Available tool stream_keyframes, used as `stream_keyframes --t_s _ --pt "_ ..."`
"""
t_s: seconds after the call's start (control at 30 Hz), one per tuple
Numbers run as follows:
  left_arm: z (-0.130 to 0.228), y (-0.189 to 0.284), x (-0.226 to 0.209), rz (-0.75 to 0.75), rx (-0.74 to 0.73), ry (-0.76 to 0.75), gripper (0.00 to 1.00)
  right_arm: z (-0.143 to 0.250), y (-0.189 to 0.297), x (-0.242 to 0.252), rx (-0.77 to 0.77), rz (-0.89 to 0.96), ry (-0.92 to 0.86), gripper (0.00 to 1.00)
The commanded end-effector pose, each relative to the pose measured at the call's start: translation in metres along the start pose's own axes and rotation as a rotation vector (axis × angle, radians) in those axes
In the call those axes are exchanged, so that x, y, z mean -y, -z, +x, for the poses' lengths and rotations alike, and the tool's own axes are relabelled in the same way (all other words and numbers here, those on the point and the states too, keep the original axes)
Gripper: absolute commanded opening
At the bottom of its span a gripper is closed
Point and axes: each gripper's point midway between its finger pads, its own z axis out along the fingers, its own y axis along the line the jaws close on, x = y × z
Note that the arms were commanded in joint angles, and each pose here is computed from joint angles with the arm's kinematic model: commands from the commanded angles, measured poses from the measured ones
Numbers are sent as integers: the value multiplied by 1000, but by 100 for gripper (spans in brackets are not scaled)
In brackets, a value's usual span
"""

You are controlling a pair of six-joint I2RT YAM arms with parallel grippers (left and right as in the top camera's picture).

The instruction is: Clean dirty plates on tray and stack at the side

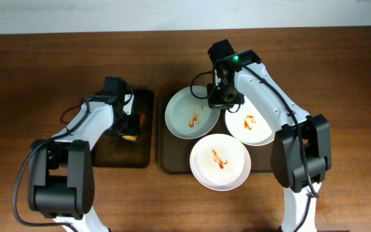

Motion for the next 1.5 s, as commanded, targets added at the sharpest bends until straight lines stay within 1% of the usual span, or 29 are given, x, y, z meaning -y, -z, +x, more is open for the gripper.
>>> stream_keyframes --t_s 0.0,0.1,0.13,0.17,0.4,0.43,0.47,0.53,0.57,0.6,0.63,0.77,0.8,0.83,0.87,0.9,0.93,0.97,1.0,1.03,1.07,1.1,1.17,1.2,1.23,1.27,1.37,1.43,1.47 --pt "-30 9 3 1 84 -29 64 -6 15 -4 36 -25 -10 4" --pt "-38 10 -4 -38 117 -28 76 -6 15 -4 36 -25 -11 4" --pt "-42 10 -4 -37 133 -29 89 -6 15 -4 35 -25 -10 4" --pt "-43 9 -4 -36 142 -29 91 -5 15 -4 35 -25 -10 4" --pt "-26 -14 -6 -31 140 -30 84 -4 15 -4 30 -23 -11 4" --pt "-24 -16 -5 -24 144 -30 73 -3 15 -4 25 -22 -11 4" --pt "-22 -18 0 6 142 -32 54 -3 15 -3 25 -22 -11 4" --pt "-26 -18 3 20 155 -34 2 -3 15 -4 25 -22 -11 4" --pt "-29 -17 3 21 171 -34 0 -3 15 -4 25 -22 -11 4" --pt "-31 -17 3 22 179 -36 36 -3 15 -4 25 -22 -11 4" --pt "-31 -17 3 21 179 -35 62 -3 15 -4 25 -22 -11 4" --pt "-15 -19 2 18 113 -30 65 -3 15 -4 25 -22 -11 4" --pt "-13 -19 2 18 103 -30 54 -3 15 -4 25 -22 -11 4" --pt "-10 -20 1 17 95 -29 32 -3 15 -4 24 -22 -11 4" --pt "-9 -20 1 16 90 -29 19 -2 15 -3 22 -21 -12 4" --pt "-9 -20 0 12 91 -28 29 -2 15 -3 22 -21 -12 4" --pt "-9 -20 -1 5 91 -28 53 -2 15 -3 22 -21 -12 4" --pt "-8 -20 -1 6 87 -28 59 -2 15 -3 22 -21 -12 4" --pt "-3 -21 -1 4 66 -26 50 -2 15 -3 22 -21 -12 4" --pt "2 -21 -1 3 44 -25 15 -2 15 -3 23 -21 -11 4" --pt "4 -21 -2 3 37 -24 6 -2 15 -3 23 -21 -11 4" --pt "6 -21 -2 3 31 -24 30 -2 15 -3 23 -21 -12 4" --pt "9 -21 -1 6 18 -23 47 -2 15 -3 22 -21 -12 4" --pt "10 -21 0 16 13 -22 38 -2 15 -5 19 -29 -12 4" --pt "10 -21 0 16 11 -22 21 -2 15 -5 18 -32 -12 4" --pt "12 -22 0 15 8 -22 14 -2 15 -5 18 -32 -12 4" --pt "18 -24 0 13 -13 -20 62 -2 15 -5 18 -32 -12 4" --pt "20 -25 -1 10 -15 -21 100 -2 15 -5 18 -32 -11 4" --pt "18 -25 -1 11 -5 -21 100 -2 15 -5 18 -32 -11 4"
